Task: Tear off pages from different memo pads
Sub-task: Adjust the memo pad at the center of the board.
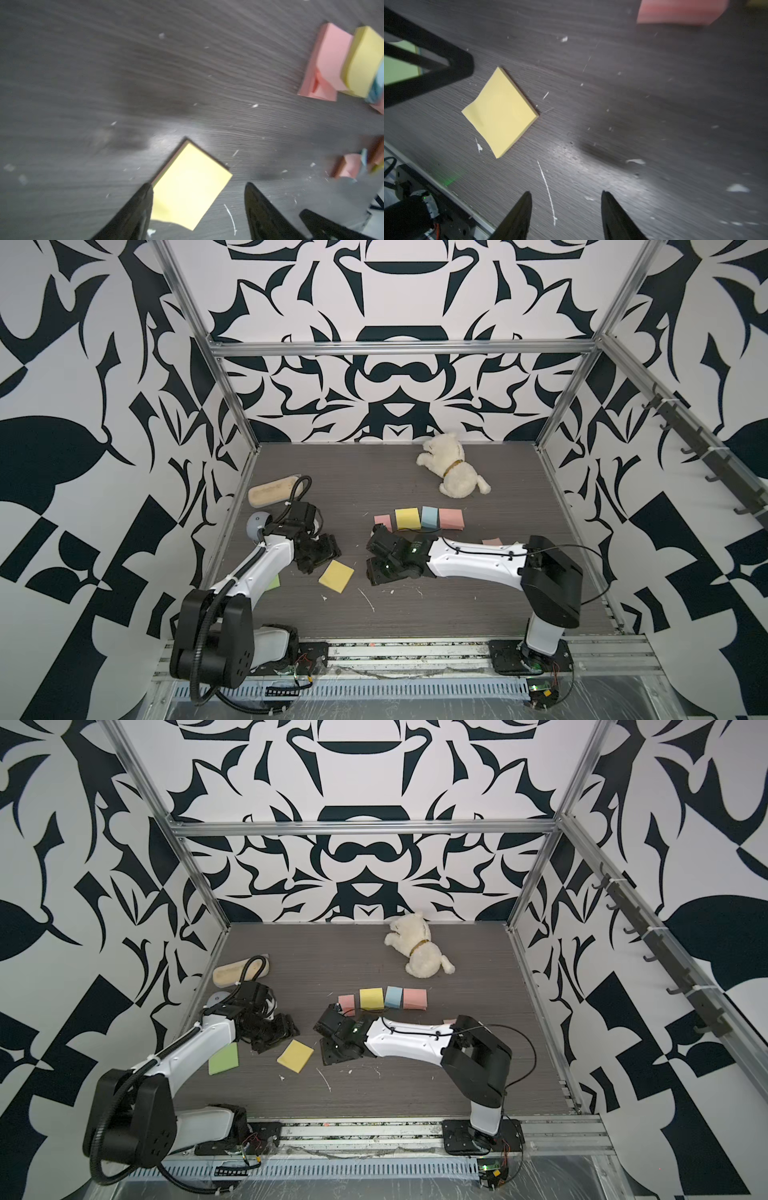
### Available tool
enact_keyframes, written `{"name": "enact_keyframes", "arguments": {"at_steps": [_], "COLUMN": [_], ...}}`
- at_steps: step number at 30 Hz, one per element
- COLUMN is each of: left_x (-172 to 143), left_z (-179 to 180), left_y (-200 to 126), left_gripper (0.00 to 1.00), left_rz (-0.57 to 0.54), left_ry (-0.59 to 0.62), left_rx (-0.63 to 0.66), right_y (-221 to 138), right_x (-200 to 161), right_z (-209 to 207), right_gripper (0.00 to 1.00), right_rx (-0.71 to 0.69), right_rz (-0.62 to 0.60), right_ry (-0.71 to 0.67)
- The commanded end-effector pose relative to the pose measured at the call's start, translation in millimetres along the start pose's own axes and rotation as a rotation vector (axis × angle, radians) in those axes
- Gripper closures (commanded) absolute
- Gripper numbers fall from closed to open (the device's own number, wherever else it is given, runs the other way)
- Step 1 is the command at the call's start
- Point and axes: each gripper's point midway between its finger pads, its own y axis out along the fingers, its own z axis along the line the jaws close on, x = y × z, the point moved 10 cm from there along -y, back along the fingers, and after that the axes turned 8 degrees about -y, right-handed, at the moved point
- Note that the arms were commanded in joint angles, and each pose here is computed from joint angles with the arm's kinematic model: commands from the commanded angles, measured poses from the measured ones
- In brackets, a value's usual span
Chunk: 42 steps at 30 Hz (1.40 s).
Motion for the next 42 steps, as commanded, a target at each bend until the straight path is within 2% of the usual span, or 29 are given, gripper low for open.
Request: {"name": "enact_keyframes", "arguments": {"at_steps": [1, 5, 7, 11, 15, 19, 25, 31, 37, 42], "left_x": [7, -4, -6, -12, -30, -45, -57, -60, -61, -63], "left_z": [15, 30, 30, 20, 21, 14, 9, 8, -3, -6], "left_y": [-6, 11, 17, 31, 44, 44, 44, 43, 44, 41], "left_gripper": [0.26, 0.25, 0.26, 0.32, 0.4, 0.44, 0.47, 0.48, 0.5, 0.5], "left_rz": [-0.124, -0.093, -0.08, 0.039, 0.128, 0.145, 0.161, 0.165, 0.19, 0.194], "left_ry": [-0.117, -0.183, -0.198, -0.231, -0.281, -0.303, -0.309, -0.302, -0.272, -0.266], "left_rx": [0.106, 0.159, 0.114, -0.036, -0.089, -0.155, -0.168, -0.187, -0.229, -0.257], "right_y": [14, 25, 33, 41, 43, 36, 27, 26, 23, 21], "right_x": [3, 3, 3, 6, 3, 1, 0, 7, 14, 15], "right_z": [15, 18, 21, 23, 15, 2, -7, -1, 8, 8], "right_gripper": [0.43, 0.41, 0.41, 0.41, 0.41, 0.43, 0.47, 0.59, 0.66, 0.82], "right_rx": [0.115, 0.128, 0.158, 0.191, 0.208, 0.199, 0.17, 0.214, 0.275, 0.316], "right_rz": [-0.018, 0.0, 0.017, 0.026, 0.035, 0.006, -0.026, -0.033, -0.054, -0.081], "right_ry": [0.153, 0.209, 0.245, 0.29, 0.342, 0.389, 0.411, 0.39, 0.349, 0.343]}}
